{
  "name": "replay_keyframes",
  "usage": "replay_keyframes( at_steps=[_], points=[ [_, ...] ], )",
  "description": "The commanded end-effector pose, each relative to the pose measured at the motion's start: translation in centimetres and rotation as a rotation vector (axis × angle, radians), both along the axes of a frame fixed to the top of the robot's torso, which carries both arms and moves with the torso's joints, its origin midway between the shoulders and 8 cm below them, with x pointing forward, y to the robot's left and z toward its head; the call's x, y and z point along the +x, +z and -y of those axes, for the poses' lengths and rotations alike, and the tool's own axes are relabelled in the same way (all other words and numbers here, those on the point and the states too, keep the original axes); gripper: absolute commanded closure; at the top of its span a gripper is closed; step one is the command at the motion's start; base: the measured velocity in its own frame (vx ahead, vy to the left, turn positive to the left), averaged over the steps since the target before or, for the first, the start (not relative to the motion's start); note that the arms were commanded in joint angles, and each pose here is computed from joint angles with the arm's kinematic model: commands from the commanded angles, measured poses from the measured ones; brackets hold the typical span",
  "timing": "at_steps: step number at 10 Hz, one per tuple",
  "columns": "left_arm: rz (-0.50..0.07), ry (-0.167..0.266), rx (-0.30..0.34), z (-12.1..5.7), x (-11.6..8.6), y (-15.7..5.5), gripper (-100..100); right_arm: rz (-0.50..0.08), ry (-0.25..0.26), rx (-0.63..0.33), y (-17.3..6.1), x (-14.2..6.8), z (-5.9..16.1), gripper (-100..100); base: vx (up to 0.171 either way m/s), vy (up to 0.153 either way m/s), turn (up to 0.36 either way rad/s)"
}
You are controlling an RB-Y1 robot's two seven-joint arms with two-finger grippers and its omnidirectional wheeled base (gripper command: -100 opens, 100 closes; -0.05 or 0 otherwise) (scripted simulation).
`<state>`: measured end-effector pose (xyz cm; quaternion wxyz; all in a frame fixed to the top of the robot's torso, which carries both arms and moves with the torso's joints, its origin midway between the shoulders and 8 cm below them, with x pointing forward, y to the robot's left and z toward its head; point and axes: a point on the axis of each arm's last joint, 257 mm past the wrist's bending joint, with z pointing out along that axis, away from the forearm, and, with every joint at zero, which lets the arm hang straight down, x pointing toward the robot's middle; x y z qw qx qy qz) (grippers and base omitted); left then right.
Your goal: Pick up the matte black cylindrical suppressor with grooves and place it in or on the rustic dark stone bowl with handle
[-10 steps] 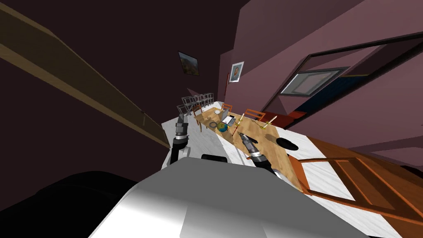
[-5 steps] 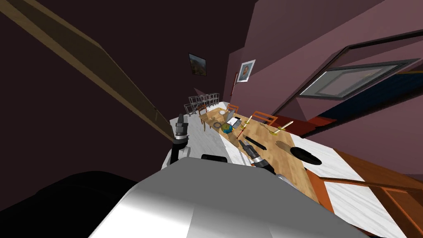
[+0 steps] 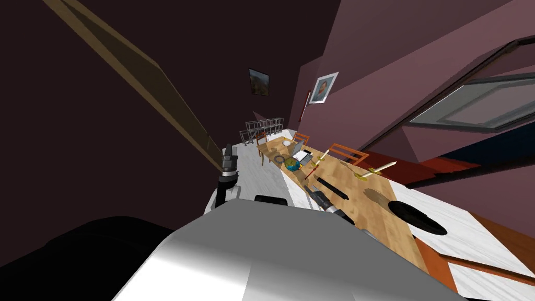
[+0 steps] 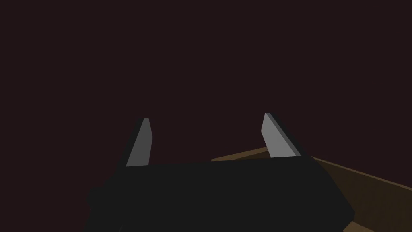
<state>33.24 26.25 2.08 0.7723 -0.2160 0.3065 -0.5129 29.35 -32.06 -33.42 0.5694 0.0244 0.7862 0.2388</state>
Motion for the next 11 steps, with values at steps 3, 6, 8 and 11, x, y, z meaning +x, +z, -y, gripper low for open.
replay_keyframes(
  at_steps=[3, 6, 8, 11],
  points=[
    [0.000, 0.000, 0.000, 0.0, 0.0, 0.0, 0, -0.138, 0.035, -0.157, -5.2, -3.6, 3.7, -100, 0.017, 0.013, 0.229],
    [0.000, 0.000, 0.000, 0.0, 0.0, 0.0, 0, -0.224, 0.044, -0.247, -7.8, -6.1, 6.9, -100, 0.017, 0.009, 0.163],
    [0.000, 0.000, 0.000, 0.0, 0.0, 0.0, 0, -0.294, 0.058, -0.320, -9.6, -8.4, 9.5, -100, 0.020, 0.009, 0.196],
    [0.000, 0.000, 0.000, 0.0, 0.0, 0.0, 0, -0.373, 0.063, -0.396, -11.3, -11.0, 12.7, -100, 0.011, 0.007, 0.123]
  ],
)
